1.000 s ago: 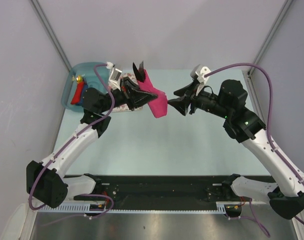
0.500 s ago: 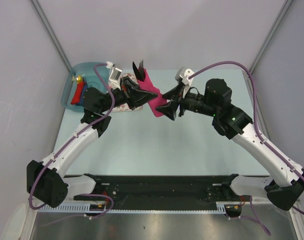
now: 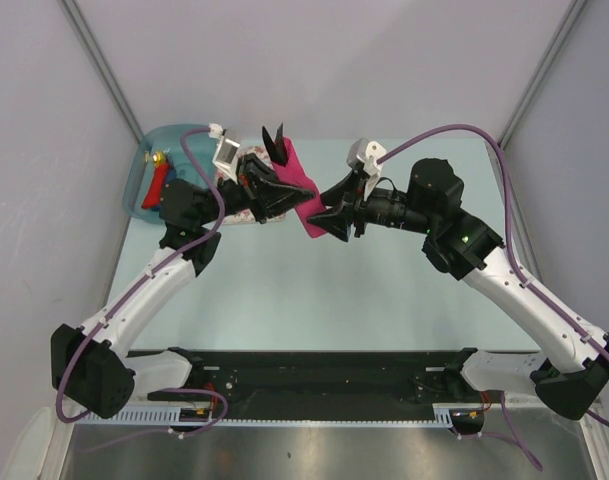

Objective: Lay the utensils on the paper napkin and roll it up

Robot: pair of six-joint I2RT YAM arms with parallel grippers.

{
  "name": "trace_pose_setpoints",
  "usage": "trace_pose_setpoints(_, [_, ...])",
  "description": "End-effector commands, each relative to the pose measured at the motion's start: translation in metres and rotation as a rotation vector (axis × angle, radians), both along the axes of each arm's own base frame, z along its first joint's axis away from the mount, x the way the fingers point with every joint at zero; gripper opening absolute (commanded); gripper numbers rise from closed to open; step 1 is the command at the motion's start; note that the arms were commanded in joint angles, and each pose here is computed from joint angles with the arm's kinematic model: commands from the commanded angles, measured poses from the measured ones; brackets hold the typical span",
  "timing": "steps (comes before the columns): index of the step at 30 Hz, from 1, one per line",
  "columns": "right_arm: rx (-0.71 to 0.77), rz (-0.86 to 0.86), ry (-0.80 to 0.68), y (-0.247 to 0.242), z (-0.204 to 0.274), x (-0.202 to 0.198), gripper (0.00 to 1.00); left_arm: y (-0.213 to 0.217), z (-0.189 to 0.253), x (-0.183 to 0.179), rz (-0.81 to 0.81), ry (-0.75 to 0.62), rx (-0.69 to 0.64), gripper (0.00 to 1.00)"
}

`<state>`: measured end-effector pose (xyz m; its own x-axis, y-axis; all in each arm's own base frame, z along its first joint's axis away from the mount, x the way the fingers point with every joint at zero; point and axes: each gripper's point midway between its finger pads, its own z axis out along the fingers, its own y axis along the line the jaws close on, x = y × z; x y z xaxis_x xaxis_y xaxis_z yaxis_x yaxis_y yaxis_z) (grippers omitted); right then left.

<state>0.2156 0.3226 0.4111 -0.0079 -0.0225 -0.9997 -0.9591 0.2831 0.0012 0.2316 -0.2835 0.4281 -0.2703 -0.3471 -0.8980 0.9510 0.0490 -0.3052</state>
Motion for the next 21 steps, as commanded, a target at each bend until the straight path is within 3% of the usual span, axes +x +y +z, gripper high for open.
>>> trace_pose_setpoints(1, [0.028,0.062,-0.022,0.007,0.008,-0.01,0.49,0.005,0.039,-0.029,-0.044,-0.131,-0.072,0.0])
trace_pose_setpoints(16, [0.044,0.135,0.013,0.012,0.006,-0.025,0.45,-0.001,0.048,-0.042,-0.102,-0.164,-0.09,0.0])
trace_pose_setpoints(21, [0.044,0.104,0.019,0.011,0.005,-0.02,0.5,-0.002,0.048,-0.048,-0.12,-0.174,-0.092,0.0])
